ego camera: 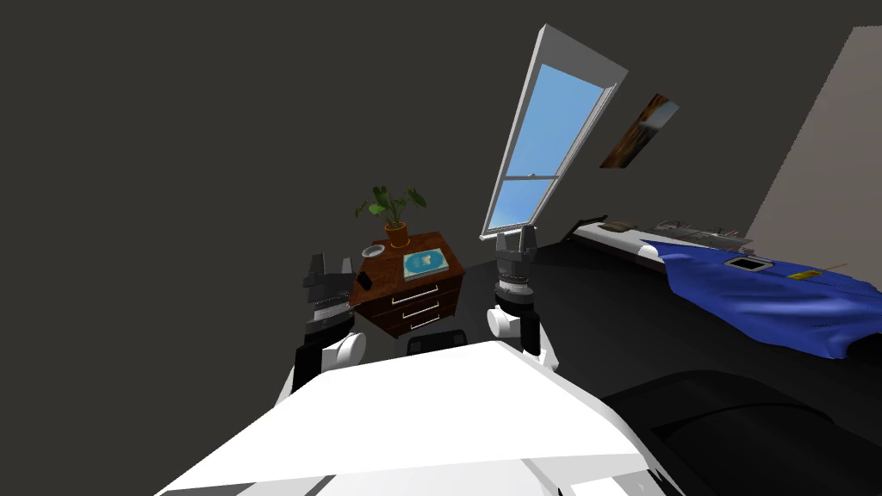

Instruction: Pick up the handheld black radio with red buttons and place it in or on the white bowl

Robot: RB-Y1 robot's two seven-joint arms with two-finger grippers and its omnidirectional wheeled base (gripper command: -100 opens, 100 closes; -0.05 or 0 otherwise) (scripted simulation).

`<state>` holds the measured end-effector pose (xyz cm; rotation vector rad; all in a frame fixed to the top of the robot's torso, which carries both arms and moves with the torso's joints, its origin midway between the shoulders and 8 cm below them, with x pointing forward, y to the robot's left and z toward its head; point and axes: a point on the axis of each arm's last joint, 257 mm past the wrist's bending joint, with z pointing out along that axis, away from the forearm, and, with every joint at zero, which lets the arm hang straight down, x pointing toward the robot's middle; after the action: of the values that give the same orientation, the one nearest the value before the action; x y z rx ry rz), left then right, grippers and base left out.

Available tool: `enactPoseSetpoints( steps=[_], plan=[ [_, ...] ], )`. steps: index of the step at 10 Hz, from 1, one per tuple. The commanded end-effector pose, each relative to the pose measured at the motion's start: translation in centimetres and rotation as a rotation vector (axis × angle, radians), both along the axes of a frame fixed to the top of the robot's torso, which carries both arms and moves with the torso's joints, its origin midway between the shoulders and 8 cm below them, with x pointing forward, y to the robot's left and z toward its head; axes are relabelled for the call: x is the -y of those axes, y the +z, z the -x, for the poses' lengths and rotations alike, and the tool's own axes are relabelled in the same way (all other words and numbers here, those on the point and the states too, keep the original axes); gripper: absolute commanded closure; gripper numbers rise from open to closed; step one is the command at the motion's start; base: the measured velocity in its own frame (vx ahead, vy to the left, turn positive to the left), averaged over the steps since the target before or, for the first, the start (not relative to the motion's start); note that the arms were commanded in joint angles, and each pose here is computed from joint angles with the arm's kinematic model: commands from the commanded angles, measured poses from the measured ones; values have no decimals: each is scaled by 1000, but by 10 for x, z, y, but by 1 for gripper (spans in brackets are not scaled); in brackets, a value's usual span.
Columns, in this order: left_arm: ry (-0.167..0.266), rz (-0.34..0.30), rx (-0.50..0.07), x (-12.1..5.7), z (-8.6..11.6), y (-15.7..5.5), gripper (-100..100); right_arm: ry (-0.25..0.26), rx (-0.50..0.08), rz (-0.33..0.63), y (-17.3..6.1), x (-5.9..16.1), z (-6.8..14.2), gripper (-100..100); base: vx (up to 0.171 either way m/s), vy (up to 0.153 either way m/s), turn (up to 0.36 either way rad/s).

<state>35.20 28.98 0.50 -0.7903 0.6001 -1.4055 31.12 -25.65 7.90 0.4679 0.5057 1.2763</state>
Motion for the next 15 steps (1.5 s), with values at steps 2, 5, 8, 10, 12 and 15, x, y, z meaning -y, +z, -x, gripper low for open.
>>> enactPoseSetpoints(
  steps=[2,5,8,10,12,15],
  plan=[
    [-42,-22,-29,3,-4,-6,-100,0,0,0,0,0,0,0,0,0,0],
    [-100,0,-87,1,-13,-21,-100,0,0,0,0,0,0,0,0,0,0],
    [-157,76,-162,-6,-22,-42,-100,0,0,0,0,0,0,0,-6,6,-5],
    [-190,149,-218,-12,-27,-60,-100,0,0,0,0,0,0,0,-9,8,-9],
    [-209,199,-246,-16,-30,-69,-100,0,0,0,0,0,0,0,-13,8,-7],
    [-247,350,-328,-27,-35,-100,-100,0,0,0,0,0,0,0,-9,5,-7]
  ],
)
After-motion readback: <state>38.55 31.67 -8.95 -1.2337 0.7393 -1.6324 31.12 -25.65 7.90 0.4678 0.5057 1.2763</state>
